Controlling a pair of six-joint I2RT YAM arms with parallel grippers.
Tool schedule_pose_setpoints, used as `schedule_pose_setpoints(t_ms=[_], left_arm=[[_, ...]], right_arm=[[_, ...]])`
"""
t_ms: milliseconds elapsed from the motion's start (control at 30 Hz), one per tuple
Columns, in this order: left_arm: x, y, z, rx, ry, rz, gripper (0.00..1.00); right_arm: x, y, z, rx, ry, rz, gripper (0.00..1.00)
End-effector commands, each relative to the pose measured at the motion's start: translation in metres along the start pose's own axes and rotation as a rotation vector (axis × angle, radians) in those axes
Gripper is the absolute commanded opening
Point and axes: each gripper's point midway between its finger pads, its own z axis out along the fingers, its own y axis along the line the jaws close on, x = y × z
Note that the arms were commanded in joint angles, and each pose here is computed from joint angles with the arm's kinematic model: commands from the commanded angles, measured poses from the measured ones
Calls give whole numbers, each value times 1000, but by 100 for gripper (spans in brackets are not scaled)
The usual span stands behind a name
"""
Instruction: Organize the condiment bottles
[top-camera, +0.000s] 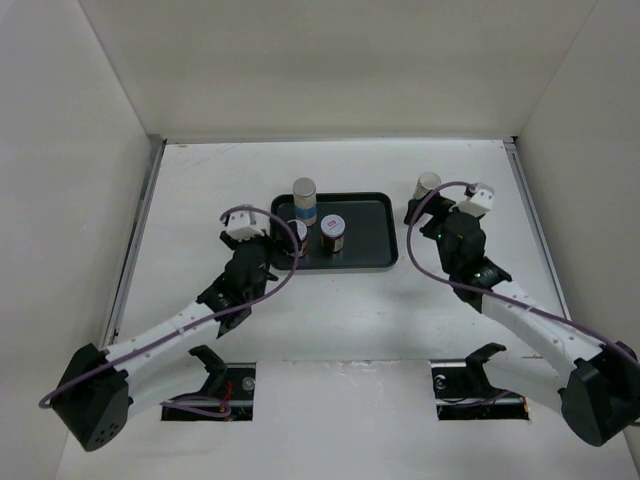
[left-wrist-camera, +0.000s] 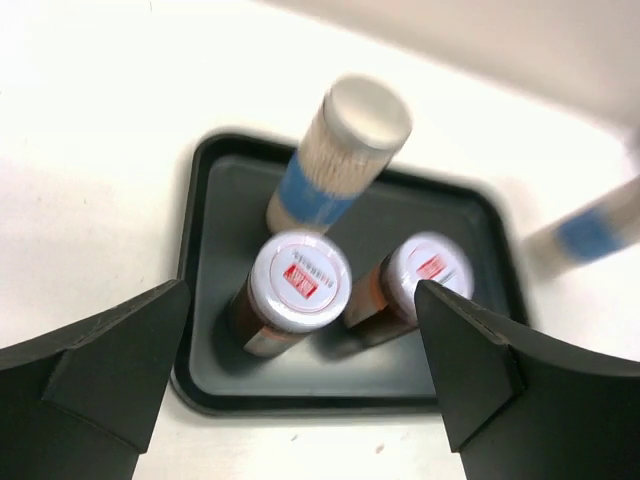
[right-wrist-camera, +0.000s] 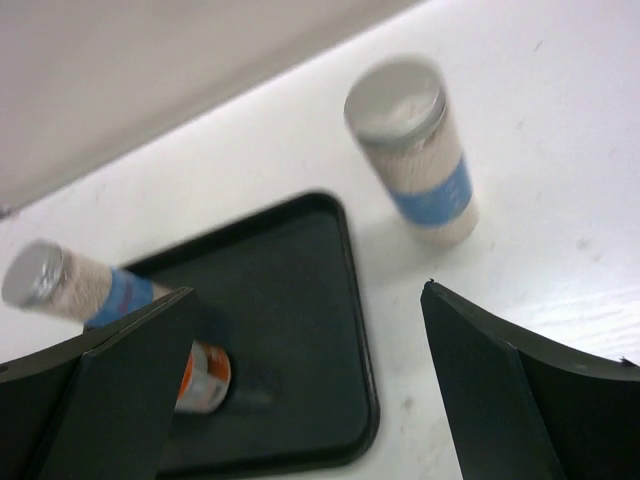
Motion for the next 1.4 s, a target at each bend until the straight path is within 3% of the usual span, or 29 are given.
schedule_pose_setpoints(t_ms=[0, 67, 200, 300, 867, 933, 1133, 1367], left_arm=[[-14, 8, -12, 29, -130, -169, 100], [-8, 15, -16, 45, -147, -202, 95], [-3, 35, -21, 33, -187, -223, 60], [-2, 44, -27, 37, -204, -272, 55], [16, 51, -23, 16, -169, -294, 66], [15, 51, -24, 16, -172, -291, 68], [14, 54, -24, 11, -179, -301, 74], [19, 57, -22, -4, -168, -302, 85]], right_arm=[[-28, -19, 2, 130, -26, -93, 100], [-29, -31, 10, 198, 0, -145, 100], [-44, -39, 34, 256, 27, -197, 100], [-50, -23, 56, 204, 58, -236, 100], [-13, -35, 141, 241, 183, -302, 100], [-14, -33, 149, 227, 164, -300, 94], [-29, -26, 152, 209, 93, -294, 63], [-87, 22, 101, 132, -72, -308, 59]])
